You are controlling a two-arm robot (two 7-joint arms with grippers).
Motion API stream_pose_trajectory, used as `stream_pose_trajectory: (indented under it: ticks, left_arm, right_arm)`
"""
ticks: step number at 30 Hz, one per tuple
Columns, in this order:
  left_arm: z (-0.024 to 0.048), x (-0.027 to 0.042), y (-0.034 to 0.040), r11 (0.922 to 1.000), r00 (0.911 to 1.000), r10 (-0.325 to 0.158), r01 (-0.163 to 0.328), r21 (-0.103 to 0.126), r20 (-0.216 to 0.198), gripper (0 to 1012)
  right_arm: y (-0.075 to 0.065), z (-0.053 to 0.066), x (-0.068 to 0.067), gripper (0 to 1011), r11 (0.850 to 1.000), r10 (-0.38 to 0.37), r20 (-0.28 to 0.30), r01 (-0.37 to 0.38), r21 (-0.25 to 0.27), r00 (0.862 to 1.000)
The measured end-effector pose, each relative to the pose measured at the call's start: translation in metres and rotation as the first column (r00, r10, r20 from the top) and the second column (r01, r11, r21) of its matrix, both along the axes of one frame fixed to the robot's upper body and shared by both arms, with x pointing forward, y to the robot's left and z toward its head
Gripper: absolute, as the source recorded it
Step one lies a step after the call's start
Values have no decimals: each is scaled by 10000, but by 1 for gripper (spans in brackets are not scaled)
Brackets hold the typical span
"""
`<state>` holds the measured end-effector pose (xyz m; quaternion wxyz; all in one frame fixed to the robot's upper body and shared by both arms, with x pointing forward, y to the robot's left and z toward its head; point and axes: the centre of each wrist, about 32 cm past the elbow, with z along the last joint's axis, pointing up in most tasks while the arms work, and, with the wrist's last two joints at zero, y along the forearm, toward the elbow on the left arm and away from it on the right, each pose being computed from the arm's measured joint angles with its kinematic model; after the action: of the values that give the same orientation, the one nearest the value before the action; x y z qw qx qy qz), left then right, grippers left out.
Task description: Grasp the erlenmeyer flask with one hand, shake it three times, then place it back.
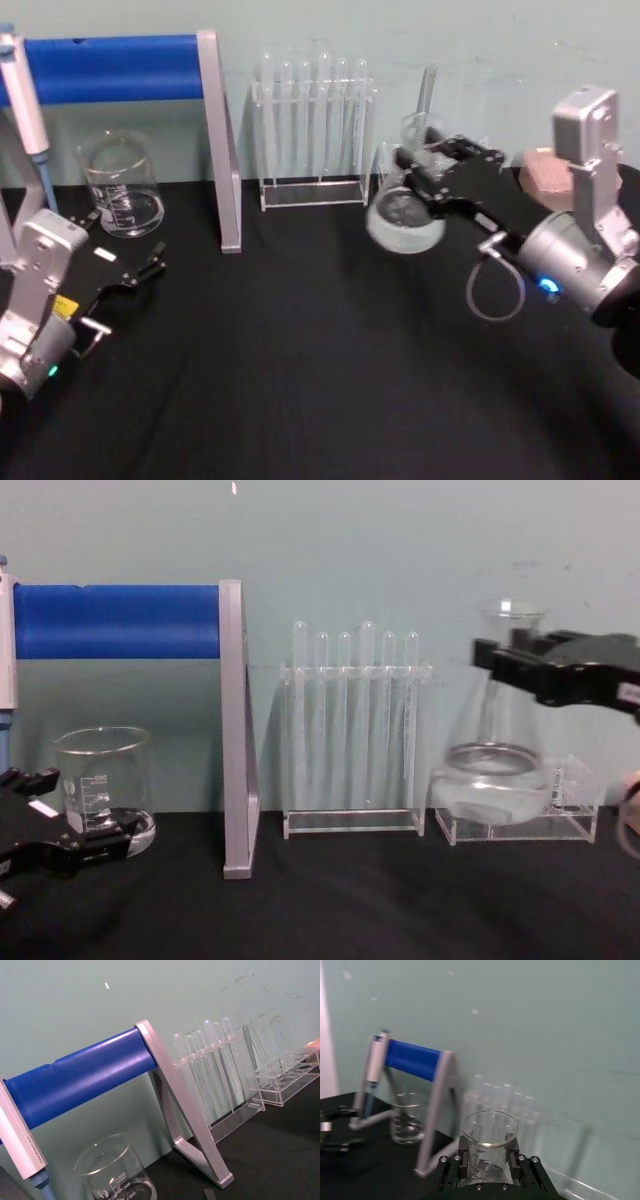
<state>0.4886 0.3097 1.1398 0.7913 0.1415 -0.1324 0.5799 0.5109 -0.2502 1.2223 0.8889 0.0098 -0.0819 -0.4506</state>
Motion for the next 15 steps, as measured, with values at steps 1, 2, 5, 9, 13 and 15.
stream_pose_trajectory:
  ticks: [1, 2, 5, 9, 13, 15]
  left_arm:
    - [0, 0, 0, 10000, 10000, 0, 0, 0, 1, 1001]
    - [0, 0, 0, 10000, 10000, 0, 0, 1, -1, 1001]
    - [0, 0, 0, 10000, 10000, 0, 0, 0, 0, 1001]
    - [0, 0, 0, 10000, 10000, 0, 0, 1, 0, 1001]
    - [0, 0, 0, 10000, 10000, 0, 0, 0, 1, 1001]
    - [0, 0, 0, 10000, 10000, 0, 0, 0, 0, 1001]
  right_arm:
    - [-19, -1, -1, 456, 9999, -118, -5, 118, -9, 9999]
    - [-58, -6, -7, 453, 9992, -387, -19, 387, -24, 9992]
    - [-121, -9, -20, 453, 9969, -792, -35, 792, -45, 9969]
    - [-156, -7, -37, 453, 9948, -1020, -38, 1020, -63, 9948]
    - [-157, -7, -45, 453, 9947, -1025, -31, 1025, -104, 9947]
    - [-136, -7, -46, 456, 9961, -869, -56, 868, -130, 9962]
